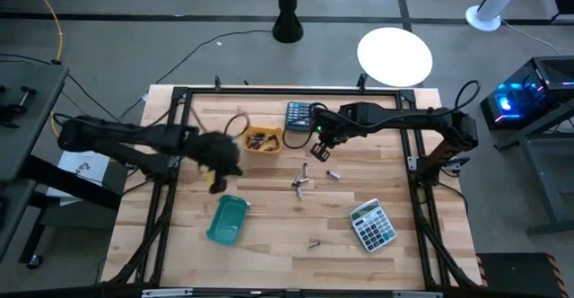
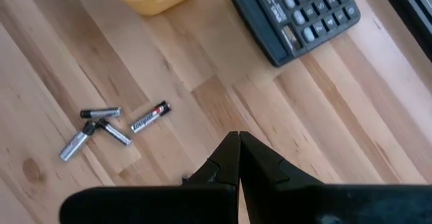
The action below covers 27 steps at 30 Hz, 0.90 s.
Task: Sort batteries
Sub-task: Put the silver battery into the green bin
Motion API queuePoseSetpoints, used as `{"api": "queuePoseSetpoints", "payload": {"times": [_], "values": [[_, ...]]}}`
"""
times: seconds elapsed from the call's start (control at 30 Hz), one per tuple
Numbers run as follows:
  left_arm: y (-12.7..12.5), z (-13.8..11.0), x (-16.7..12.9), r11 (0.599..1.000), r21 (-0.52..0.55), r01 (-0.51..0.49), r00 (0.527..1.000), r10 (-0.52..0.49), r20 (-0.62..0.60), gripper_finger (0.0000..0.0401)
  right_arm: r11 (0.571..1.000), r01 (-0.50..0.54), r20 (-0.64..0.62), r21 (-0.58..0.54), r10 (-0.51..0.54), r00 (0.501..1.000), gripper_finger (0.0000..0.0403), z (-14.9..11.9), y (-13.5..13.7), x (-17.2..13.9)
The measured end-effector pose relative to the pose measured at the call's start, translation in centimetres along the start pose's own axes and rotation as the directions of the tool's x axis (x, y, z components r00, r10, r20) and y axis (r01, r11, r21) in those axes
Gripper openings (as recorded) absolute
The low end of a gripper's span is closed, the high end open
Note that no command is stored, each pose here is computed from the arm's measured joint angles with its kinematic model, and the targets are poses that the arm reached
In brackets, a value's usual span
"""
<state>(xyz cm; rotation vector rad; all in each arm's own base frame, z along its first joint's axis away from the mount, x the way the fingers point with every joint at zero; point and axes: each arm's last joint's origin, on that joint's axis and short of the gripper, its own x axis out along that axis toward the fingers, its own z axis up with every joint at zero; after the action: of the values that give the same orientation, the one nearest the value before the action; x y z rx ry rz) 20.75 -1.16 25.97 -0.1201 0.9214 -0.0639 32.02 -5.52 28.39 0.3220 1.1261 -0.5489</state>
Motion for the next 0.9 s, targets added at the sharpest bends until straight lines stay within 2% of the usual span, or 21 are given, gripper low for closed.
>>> {"api": "queuePoseSetpoints", "payload": {"times": [0.2, 0.37, 0.5, 0.67, 0.8, 0.9], "values": [[-5.8, -2.4, 0.1, 0.991, 0.008, 0.131, 0.98, -0.129, -0.149, 0.0003, 1.0, -0.018, 0.031, -0.008, 0.018, 0.999, 0.0, 0.8, -0.9, 0.2], [-8.8, -3.2, 2.7, 0.995, 0.011, 0.098, 0.978, -0.094, -0.188, 0.0034, 1.0, -0.017, 0.036, -0.009, 0.017, 0.999, 0.0, 1.1, -1.6, 0.4], [-9.0, -3.5, 4.6, 0.998, -0.058, 0.034, 0.967, -0.047, -0.25, 0.0088, 0.999, -0.053, 0.027, -0.002, 0.053, 0.998, 0.0, 1.3, -1.8, 0.4], [-8.2, -3.2, 5.0, 0.996, -0.085, 0.004, 0.966, -0.026, -0.258, 0.0149, 0.998, -0.068, 0.041, -0.015, 0.069, 0.997, 0.0, 1.4, -1.7, 0.4], [-7.3, -2.8, 5.3, 1.0, -0.029, 0.002, 0.967, -0.009, -0.255, 0.0157, 0.998, -0.068, 0.041, -0.015, 0.068, 0.997, 0.0, 1.4, -1.7, 0.4], [-6.6, -2.7, 6.1, 0.999, 0.02, 0.036, 0.954, -0.029, -0.297, 0.0133, 0.998, -0.068, 0.04, -0.016, 0.068, 0.997, 0.0, 1.4, -1.7, 0.4]]}}
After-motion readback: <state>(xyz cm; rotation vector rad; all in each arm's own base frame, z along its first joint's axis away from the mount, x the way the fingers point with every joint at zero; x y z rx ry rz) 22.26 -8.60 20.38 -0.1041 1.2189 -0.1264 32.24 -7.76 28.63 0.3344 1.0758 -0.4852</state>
